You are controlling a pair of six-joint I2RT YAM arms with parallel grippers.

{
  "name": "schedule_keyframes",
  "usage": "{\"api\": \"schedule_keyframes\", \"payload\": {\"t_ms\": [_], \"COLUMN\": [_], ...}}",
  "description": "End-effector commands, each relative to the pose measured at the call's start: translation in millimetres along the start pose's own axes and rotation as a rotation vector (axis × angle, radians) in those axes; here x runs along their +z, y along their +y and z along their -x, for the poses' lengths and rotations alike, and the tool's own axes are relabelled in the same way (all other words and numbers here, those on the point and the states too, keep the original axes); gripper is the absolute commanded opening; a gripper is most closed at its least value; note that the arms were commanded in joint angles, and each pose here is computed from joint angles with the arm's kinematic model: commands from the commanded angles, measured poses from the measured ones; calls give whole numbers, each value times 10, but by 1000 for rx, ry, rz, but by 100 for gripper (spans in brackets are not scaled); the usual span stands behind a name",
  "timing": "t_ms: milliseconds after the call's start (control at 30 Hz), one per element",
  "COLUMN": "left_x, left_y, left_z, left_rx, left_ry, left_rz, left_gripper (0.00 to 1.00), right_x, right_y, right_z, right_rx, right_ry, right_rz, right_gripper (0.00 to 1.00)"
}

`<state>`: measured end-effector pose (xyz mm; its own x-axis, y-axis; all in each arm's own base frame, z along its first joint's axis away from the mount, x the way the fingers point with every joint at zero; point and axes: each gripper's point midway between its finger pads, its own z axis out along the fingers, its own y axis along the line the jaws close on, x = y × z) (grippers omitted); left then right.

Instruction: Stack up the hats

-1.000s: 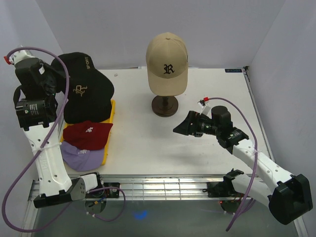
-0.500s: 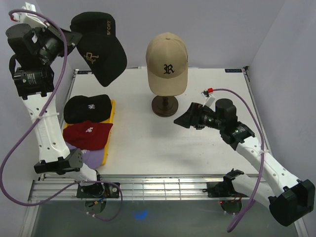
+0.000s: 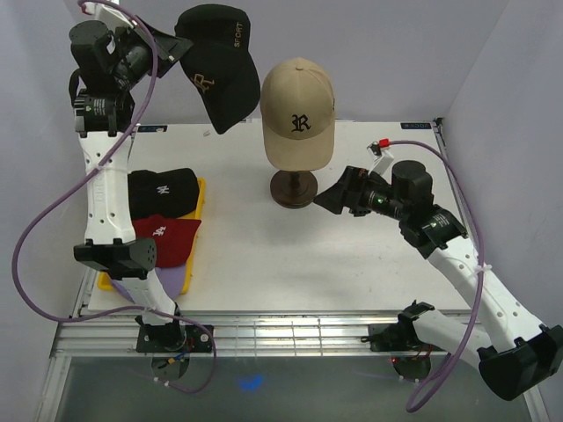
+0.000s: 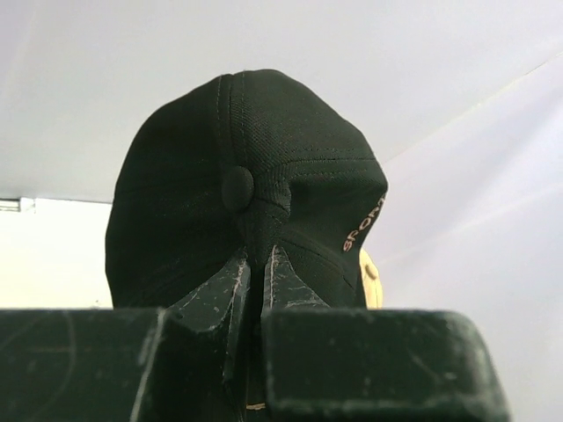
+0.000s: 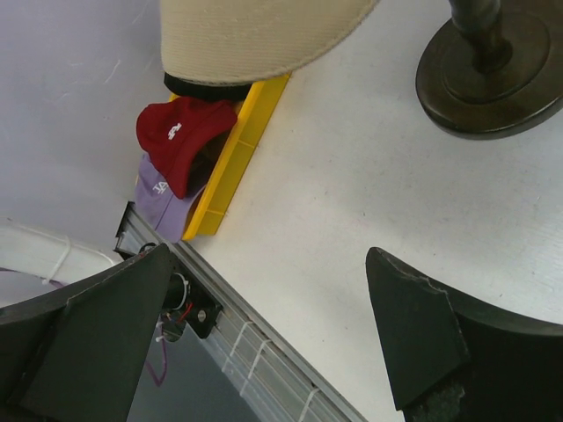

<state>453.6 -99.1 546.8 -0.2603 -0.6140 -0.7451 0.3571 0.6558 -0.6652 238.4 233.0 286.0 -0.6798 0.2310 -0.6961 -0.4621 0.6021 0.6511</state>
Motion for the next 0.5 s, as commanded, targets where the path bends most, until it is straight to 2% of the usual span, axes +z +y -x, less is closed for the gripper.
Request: {"api": "schedule_keyframes", "payload": {"t_ms": [0,33,100,333,467], "left_x": [-31,38,127,167,252], "left_y": [-398,-540,-511,-746,-687], "left_z": [291,154,74,97,22], "left_rx": [22,12,6,9,-25], "left_ry": [-81,-51,-36,-38,-4], "left_rz": [-147,-186,-185,-309,-316], "left_gripper": [0,0,0,0,0], "right_x": [-114,-132,-185,-289,-384], "right_y": [128,145,201,380,526], "right_z": [281,320,439,735,945], "right_rx": [-73,-78,-95,-132,-168], "right_ry": [-70,-80,-111,-174,-226], "right_rz": [-18,-22,-32,-34,-26], "right_gripper": [96,96,96,96,97]}}
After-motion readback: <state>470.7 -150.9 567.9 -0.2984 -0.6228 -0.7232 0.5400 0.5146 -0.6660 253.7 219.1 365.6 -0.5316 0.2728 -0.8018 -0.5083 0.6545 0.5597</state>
